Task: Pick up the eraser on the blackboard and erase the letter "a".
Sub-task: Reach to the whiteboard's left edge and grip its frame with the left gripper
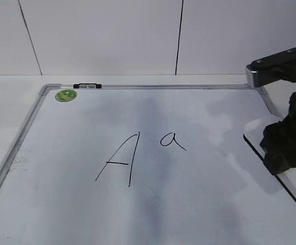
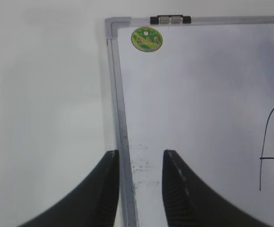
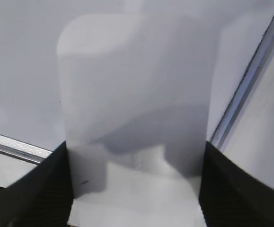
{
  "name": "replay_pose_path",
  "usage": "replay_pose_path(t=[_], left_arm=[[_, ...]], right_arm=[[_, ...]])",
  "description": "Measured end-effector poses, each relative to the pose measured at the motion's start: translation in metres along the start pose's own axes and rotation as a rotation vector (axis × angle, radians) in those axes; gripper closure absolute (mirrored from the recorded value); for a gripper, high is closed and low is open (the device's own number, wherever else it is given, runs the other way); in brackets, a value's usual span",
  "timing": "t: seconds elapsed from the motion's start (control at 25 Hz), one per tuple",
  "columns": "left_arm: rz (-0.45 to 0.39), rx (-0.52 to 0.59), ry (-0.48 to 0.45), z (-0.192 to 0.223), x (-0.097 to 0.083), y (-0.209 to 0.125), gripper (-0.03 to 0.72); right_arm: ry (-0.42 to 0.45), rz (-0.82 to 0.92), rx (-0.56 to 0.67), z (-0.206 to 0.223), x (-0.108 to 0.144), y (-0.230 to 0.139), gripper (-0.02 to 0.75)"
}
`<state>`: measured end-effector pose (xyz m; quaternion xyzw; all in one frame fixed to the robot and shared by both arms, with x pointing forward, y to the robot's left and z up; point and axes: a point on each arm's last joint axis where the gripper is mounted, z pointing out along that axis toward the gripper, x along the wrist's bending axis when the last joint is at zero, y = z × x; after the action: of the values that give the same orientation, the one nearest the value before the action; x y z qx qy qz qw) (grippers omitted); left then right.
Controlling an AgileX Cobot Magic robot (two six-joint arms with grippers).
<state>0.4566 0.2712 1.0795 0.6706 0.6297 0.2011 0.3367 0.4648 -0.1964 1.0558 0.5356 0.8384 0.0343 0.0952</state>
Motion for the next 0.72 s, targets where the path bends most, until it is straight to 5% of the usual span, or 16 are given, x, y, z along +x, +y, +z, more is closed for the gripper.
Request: replay_pose_path(t=[0.72], left_arm=[[-0.065, 0.387, -0.040, 0.106, 0.006, 0.028, 0.454]], right_arm=[[-0.009, -0.006, -0.013, 0.000, -0.001, 0.001, 0.206]])
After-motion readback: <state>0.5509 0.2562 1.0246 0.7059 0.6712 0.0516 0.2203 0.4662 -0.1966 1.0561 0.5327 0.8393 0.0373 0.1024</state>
